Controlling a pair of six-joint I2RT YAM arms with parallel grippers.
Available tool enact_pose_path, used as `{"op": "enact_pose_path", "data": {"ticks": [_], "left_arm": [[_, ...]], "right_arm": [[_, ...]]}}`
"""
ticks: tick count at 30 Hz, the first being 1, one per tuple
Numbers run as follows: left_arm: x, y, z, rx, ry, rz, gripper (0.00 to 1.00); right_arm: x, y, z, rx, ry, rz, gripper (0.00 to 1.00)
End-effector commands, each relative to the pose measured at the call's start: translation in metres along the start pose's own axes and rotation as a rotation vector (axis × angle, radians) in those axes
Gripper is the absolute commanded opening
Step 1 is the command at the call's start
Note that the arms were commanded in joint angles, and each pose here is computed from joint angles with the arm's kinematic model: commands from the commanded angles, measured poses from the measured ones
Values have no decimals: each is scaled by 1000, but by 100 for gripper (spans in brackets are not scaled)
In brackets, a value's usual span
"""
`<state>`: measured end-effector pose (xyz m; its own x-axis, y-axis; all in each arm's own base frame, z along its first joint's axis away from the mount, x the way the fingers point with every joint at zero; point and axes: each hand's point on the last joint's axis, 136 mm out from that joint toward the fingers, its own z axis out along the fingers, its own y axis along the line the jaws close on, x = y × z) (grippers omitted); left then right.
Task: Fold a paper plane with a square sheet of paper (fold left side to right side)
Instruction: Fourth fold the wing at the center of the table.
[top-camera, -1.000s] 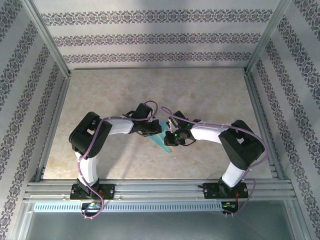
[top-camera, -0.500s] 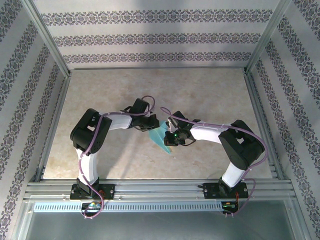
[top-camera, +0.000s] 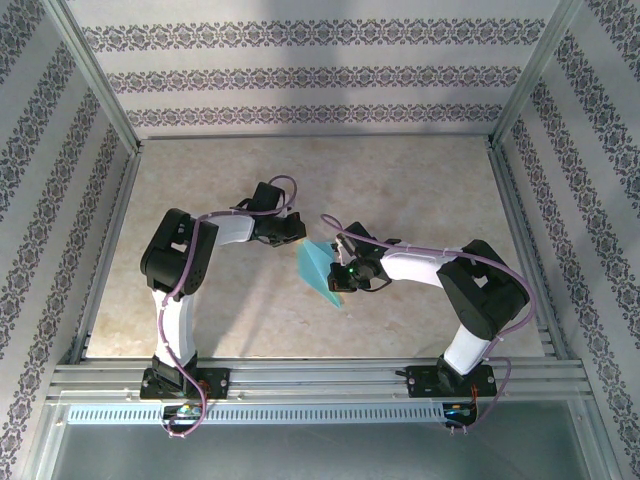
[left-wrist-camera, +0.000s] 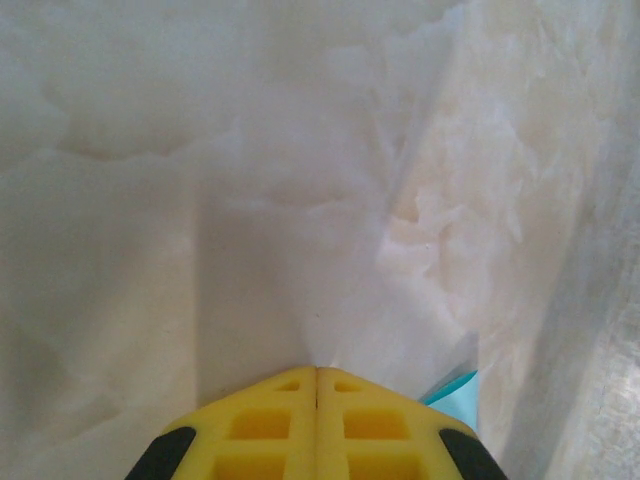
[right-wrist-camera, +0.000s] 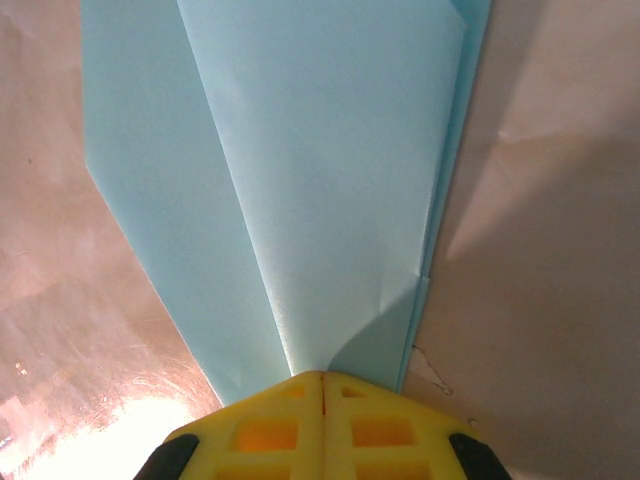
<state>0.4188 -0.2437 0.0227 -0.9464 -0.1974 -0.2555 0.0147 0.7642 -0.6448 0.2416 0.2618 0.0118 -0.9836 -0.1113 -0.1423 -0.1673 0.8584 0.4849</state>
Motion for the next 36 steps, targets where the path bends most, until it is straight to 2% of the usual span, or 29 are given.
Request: {"op": "enact_pose_path", "data": {"ticks": [1,10,17,22,26,30,36], "left_arm": [[-11,14,-2,-42,-17,20,0],[-19,-12,-45,-33,-89,106,0],[16,-36,-66,37,-57,154,0],[47,-61,-53,129,8,176,0],[62,-71,-32,141,57,192,0],[63,-72,-15,146,66,171,0],[69,-51,2,85,81,138,0]], "right_arm": [[58,-59,11,222,183,76,0],[51,-54,7,205,153,74,0],[47,-53,7,198,135,74,0],[46,-54,8,201,134,74,0],[46,-54,8,201,134,74,0],[48,-54,9,200,139,73,0],[48,-52,8,190,138,67,0]]}}
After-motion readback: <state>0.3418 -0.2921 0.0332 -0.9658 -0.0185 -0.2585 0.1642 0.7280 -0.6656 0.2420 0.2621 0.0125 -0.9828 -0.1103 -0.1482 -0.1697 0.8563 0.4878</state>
